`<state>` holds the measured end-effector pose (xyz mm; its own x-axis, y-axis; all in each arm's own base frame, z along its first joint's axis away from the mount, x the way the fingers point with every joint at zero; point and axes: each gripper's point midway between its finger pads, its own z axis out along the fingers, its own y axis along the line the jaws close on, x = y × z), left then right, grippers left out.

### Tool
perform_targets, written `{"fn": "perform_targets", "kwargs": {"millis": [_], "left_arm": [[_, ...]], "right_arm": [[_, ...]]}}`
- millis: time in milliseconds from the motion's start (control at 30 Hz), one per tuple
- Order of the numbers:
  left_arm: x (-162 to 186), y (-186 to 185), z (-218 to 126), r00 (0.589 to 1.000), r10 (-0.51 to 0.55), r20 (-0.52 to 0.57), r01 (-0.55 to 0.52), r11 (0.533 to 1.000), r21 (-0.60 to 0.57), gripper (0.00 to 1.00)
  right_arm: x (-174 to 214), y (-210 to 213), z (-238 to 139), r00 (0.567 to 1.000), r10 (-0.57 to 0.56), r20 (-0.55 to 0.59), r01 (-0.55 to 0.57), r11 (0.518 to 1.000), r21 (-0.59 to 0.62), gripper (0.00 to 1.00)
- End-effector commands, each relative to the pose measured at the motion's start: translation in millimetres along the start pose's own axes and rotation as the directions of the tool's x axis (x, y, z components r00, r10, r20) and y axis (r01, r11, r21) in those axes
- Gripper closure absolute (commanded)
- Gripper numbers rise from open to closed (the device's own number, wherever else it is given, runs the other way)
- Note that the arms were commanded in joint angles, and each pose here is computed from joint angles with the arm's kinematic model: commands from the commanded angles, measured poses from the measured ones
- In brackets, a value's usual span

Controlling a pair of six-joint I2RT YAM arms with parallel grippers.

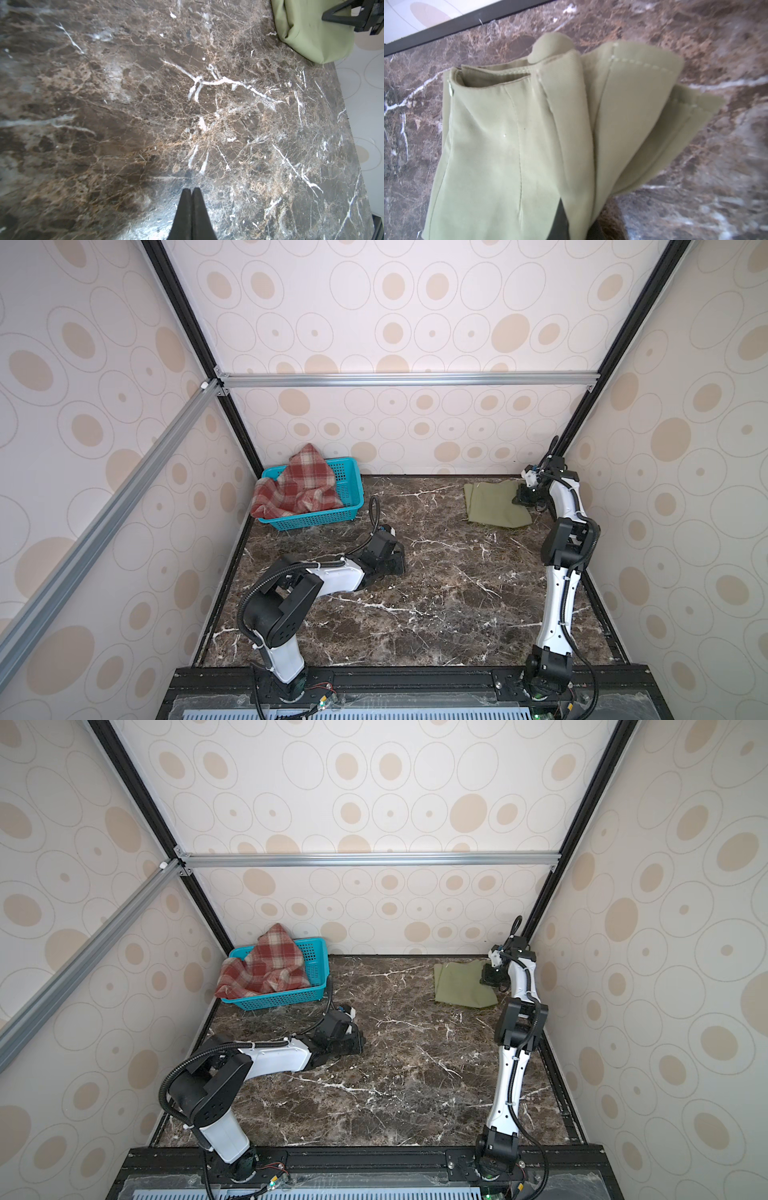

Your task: Fold and stack the skirts

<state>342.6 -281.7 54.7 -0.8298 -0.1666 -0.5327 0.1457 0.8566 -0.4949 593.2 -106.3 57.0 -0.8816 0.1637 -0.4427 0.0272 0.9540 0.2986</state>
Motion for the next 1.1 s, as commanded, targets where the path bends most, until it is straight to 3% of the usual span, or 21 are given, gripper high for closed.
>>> {"fn": "perform_targets", "kwargs": {"millis": [0,33,133,267,567,833,933,1000,1067], "left_arm": [[-9.8,-3.9,4.0,1.0,-0.023,0.019,0.023,1.0,0.006,1.0],[-10.1,-3.5,4.4,0.999,-0.025,0.021,0.025,1.0,0.006,1.0],[-7.6,-2.7,5.6,0.999,-0.031,0.016,0.03,1.0,0.007,1.0],[-7.6,-3.1,5.0,0.999,-0.033,0.016,0.032,0.999,0.012,1.0],[-17.5,-6.0,-20.8,0.997,-0.012,0.078,0.01,1.0,0.023,1.0],[-42.9,-6.2,-65.1,0.981,-0.002,0.196,-0.001,1.0,0.013,1.0],[-61.2,4.7,-86.0,0.969,-0.012,0.245,0.019,0.999,-0.026,0.85],[-78.8,15.5,-102.1,0.958,-0.012,0.285,0.03,0.998,-0.06,0.69],[-100.2,28.4,-120.2,0.944,-0.02,0.329,0.053,0.994,-0.094,0.62]], "right_arm": [[-7.8,-10.2,6.6,0.999,-0.007,0.033,0.006,1.0,0.017,0.95],[-9.1,-9.5,7.2,0.999,-0.002,0.039,0.002,1.0,0.011,0.89],[-14.1,-8.9,7.3,0.998,0.016,0.061,-0.016,1.0,0.006,0.53],[-29.8,-9.3,-1.7,0.99,0.042,0.131,-0.045,0.999,0.019,0.37],[-61.4,12.7,-94.0,0.943,0.034,0.332,-0.064,0.995,0.08,0.32],[-44.2,58.4,-183.2,0.9,0.049,0.433,-0.074,0.997,0.039,0.31],[-15.0,89.9,-194.6,0.897,0.095,0.431,-0.085,0.995,-0.042,0.31],[7.8,118.0,-194.2,0.897,0.092,0.433,-0.066,0.995,-0.074,0.31],[34.0,149.0,-187.1,0.907,0.059,0.417,-0.029,0.996,-0.079,0.31]]}}
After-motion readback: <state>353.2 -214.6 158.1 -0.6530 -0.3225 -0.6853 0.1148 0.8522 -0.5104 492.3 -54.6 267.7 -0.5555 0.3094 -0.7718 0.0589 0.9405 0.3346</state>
